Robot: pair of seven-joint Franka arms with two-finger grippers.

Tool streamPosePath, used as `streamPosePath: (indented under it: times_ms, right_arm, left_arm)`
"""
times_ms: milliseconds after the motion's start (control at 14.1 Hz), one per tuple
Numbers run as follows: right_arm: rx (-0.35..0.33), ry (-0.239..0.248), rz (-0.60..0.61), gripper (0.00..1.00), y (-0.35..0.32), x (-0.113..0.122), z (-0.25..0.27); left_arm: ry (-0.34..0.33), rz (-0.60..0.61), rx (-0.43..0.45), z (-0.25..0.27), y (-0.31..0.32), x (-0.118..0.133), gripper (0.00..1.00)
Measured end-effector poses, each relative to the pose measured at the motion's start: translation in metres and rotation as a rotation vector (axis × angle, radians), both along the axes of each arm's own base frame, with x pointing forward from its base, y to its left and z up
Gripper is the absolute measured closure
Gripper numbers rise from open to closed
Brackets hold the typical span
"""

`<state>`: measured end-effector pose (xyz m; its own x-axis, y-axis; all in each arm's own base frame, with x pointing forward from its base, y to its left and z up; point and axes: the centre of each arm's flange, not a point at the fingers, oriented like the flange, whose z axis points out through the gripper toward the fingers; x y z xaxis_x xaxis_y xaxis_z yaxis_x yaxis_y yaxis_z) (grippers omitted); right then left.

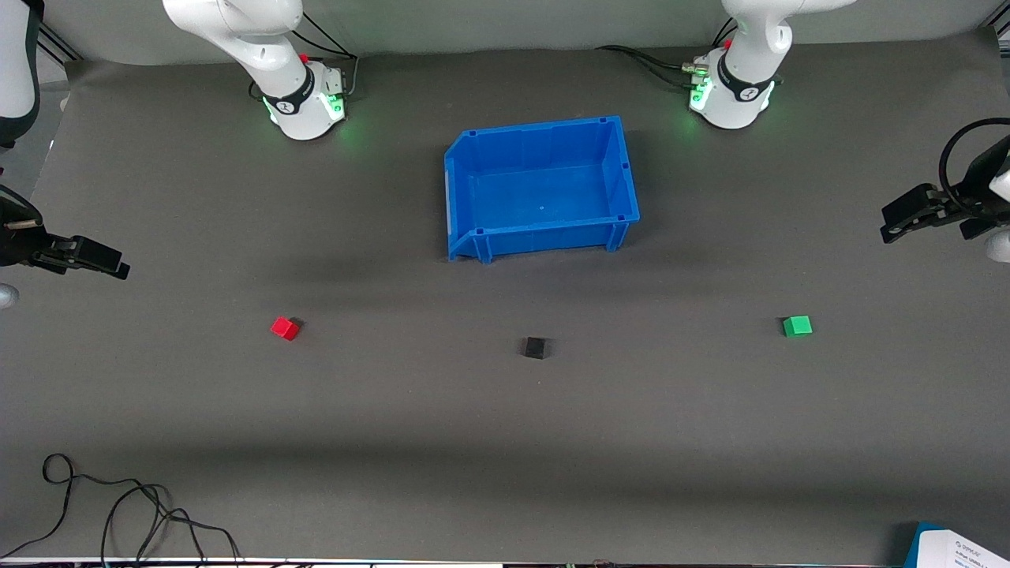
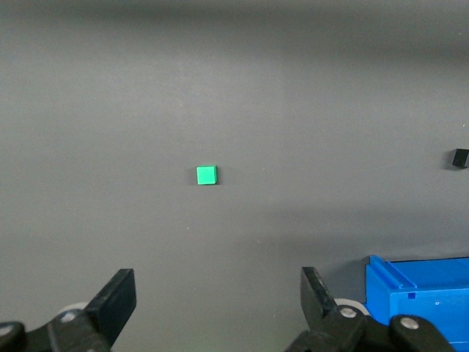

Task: Attach green and red cubes to black cube
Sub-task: 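Move the right gripper toward the red cube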

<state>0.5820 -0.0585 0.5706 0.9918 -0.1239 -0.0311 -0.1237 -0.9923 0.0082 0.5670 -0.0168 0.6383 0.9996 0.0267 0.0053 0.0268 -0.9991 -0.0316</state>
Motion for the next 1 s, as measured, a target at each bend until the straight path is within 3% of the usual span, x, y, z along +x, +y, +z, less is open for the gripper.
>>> streamPosePath:
  times_ms: [711, 996]
  right_arm:
    - [-0.002, -0.003, 0.002, 0.0, 0.002, 0.009, -0.003]
    - [-0.002, 0.027, -0.031, 0.0, 0.028, 0.019, -0.022]
  left_arm:
    - [0.002, -0.018, 0.004, 0.001, -0.009, -0.002, 0.0]
    - [0.003, -0.008, 0.005, 0.0, -0.003, -0.002, 0.0]
